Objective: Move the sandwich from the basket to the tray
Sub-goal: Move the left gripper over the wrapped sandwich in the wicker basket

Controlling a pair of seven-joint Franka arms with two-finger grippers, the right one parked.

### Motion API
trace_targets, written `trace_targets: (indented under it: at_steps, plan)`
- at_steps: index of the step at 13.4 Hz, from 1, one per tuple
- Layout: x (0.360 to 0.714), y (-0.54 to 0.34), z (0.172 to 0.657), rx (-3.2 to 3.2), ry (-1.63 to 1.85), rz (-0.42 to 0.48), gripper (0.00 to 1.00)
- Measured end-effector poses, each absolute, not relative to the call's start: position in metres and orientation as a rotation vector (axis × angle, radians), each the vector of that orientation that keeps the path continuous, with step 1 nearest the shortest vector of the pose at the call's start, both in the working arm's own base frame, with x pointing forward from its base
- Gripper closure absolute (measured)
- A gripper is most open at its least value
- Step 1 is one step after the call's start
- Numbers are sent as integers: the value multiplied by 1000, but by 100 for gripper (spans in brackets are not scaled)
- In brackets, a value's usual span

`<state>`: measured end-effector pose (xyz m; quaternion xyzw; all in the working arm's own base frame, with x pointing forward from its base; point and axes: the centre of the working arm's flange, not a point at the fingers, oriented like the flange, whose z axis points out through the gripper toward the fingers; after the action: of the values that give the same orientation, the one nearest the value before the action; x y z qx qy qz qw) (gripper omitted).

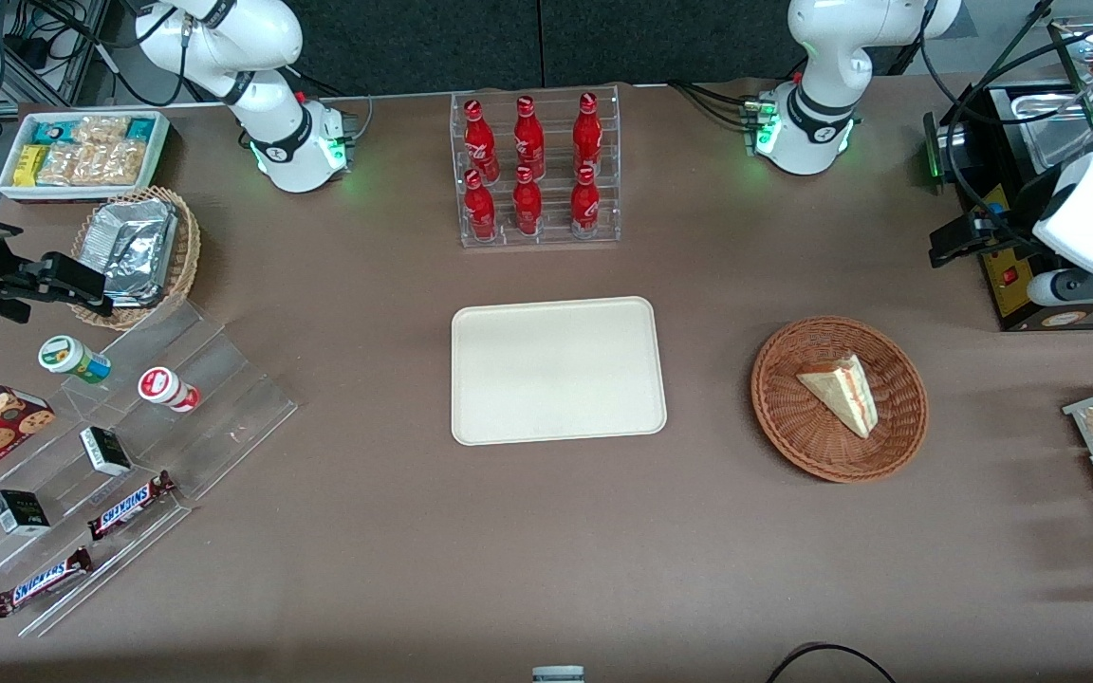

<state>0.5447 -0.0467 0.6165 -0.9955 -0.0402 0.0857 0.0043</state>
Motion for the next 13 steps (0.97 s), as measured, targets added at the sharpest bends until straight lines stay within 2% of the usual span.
trace_targets:
  at_steps: [5, 8, 13]
  plan:
    - [546, -44, 608, -3096, -125, 275, 0]
    - [551, -44, 565, -3093, -141, 258, 0]
    - [557, -46, 492, -3038, -568, 185, 0]
